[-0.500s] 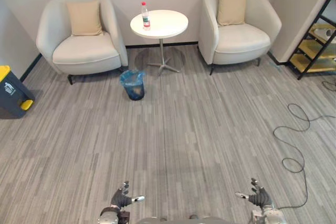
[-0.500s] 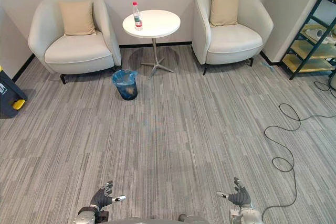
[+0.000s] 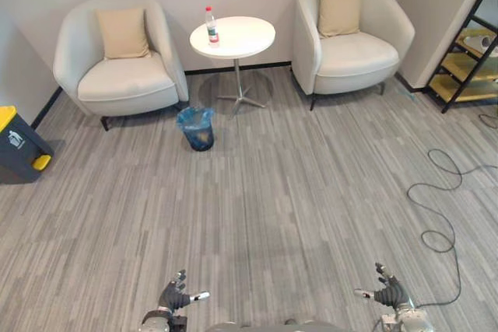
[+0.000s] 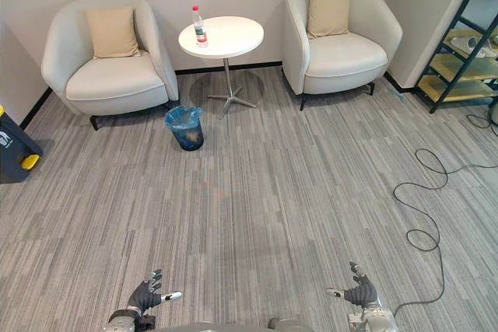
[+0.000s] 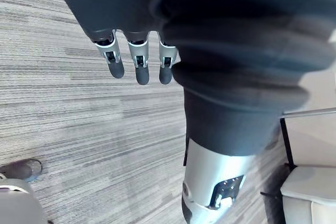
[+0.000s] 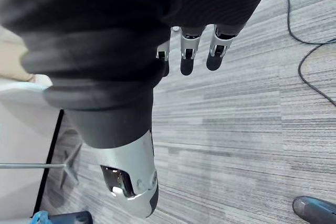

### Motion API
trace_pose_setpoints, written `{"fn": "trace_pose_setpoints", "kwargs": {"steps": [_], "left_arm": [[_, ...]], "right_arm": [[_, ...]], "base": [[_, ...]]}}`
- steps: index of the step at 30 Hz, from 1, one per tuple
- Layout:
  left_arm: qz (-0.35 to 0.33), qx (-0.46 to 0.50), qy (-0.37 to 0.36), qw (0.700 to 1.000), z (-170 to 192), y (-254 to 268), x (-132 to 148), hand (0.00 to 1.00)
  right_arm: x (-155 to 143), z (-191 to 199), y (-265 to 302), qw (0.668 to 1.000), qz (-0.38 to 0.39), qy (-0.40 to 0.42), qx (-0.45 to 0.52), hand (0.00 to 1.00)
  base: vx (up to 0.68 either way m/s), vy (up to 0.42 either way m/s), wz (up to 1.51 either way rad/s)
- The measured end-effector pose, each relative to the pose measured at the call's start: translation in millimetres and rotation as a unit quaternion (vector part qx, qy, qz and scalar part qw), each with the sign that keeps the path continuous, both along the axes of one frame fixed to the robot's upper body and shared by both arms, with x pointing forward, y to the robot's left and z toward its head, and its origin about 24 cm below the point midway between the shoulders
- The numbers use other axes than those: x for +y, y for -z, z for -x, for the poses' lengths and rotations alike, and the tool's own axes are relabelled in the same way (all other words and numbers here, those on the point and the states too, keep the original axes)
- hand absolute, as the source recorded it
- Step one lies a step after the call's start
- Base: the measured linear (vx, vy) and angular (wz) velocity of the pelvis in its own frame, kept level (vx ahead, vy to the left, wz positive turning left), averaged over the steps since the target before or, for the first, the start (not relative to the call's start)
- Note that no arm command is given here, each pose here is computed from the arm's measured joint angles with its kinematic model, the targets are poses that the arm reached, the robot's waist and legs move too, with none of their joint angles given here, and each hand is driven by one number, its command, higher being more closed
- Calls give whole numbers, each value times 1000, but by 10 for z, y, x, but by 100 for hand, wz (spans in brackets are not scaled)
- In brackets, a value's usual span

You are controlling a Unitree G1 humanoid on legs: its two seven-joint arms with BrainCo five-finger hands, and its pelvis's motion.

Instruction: Gather rubbish on tea table into small bin, then transfer packed bag to large trash can.

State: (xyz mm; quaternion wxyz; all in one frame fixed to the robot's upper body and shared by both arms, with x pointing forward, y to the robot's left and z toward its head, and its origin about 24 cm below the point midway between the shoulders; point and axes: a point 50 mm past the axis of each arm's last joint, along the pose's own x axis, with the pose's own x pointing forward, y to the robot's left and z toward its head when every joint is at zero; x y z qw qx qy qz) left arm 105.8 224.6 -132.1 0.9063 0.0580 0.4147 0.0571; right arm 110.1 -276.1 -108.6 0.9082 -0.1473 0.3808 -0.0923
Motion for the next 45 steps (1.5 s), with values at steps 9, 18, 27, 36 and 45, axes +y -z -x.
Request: {"fn": "trace_pose_setpoints", "kwargs": {"steps": [9, 18, 27, 36, 45], "left_arm": [[3, -26, -18, 1000, -85, -58, 3, 0], [3, -50, -49, 998, -205, -115, 27, 0], [16, -85, -49, 995, -433, -178, -99, 0], [23, -79, -62, 995, -303, -156, -130, 0], [22, -58, -77, 995, -247, -94, -120, 0]], "right_arm": [[-59, -267, -98, 999, 11, -5, -30, 0], [-62, -283, -96, 999, 4, 18, -33, 0], [-62, -394, -142, 998, 1, 29, -54, 0], [-7, -447, -137, 997, -15, 37, -65, 0], [185, -167, 106, 998, -38, 58, -8, 0]], "base": [[42, 29, -20], [239, 35, 12], [528, -214, 54], [547, -91, -25], [631, 182, 2]]}}
